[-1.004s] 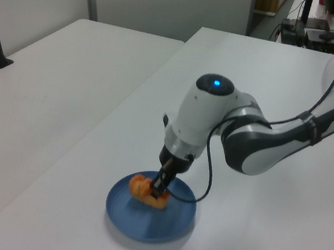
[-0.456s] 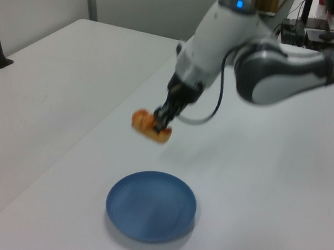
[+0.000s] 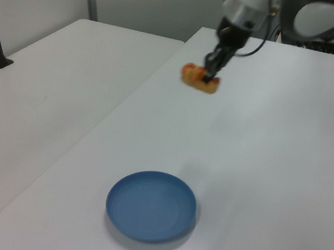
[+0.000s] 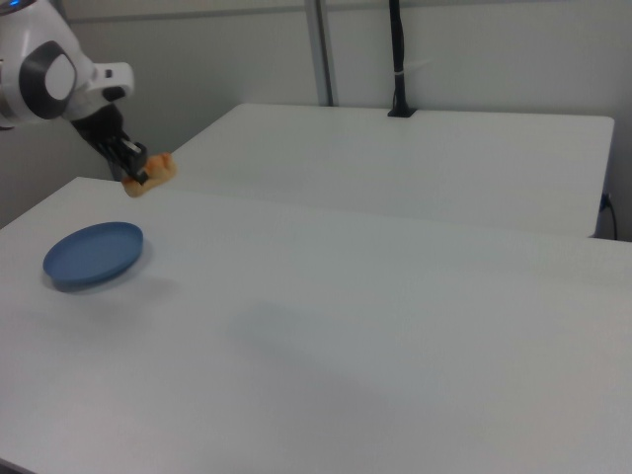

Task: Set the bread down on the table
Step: 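Carry the bread roll away from the plate across the table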

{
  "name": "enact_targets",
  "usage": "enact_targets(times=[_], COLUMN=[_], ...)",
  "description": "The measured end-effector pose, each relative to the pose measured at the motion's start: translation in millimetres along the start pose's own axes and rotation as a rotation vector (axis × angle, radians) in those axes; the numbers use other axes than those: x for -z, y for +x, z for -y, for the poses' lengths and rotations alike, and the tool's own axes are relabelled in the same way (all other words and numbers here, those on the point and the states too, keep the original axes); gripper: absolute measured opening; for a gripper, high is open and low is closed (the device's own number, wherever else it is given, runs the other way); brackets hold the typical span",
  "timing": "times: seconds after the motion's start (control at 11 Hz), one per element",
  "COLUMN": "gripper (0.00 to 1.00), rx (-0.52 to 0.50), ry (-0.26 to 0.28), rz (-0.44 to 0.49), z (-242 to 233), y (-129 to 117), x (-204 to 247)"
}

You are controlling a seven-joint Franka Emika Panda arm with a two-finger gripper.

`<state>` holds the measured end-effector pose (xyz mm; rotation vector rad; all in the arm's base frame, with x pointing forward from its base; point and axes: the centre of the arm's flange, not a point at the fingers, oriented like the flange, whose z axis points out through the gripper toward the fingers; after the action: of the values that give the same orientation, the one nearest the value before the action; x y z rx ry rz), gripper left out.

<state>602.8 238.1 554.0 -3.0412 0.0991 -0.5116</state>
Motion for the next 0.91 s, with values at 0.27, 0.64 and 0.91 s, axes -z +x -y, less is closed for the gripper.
enact_targets(times=[0.27, 0.64, 0.91], gripper=[0.10, 0.10, 0.10], rx=[0.001, 0.003, 0.011], ry=[-0.026, -0.050, -0.053], rz=[0.118, 0.233, 0.290], z=[-139, -349, -489], y=[-12, -38, -88], x=[-2, -40, -62])
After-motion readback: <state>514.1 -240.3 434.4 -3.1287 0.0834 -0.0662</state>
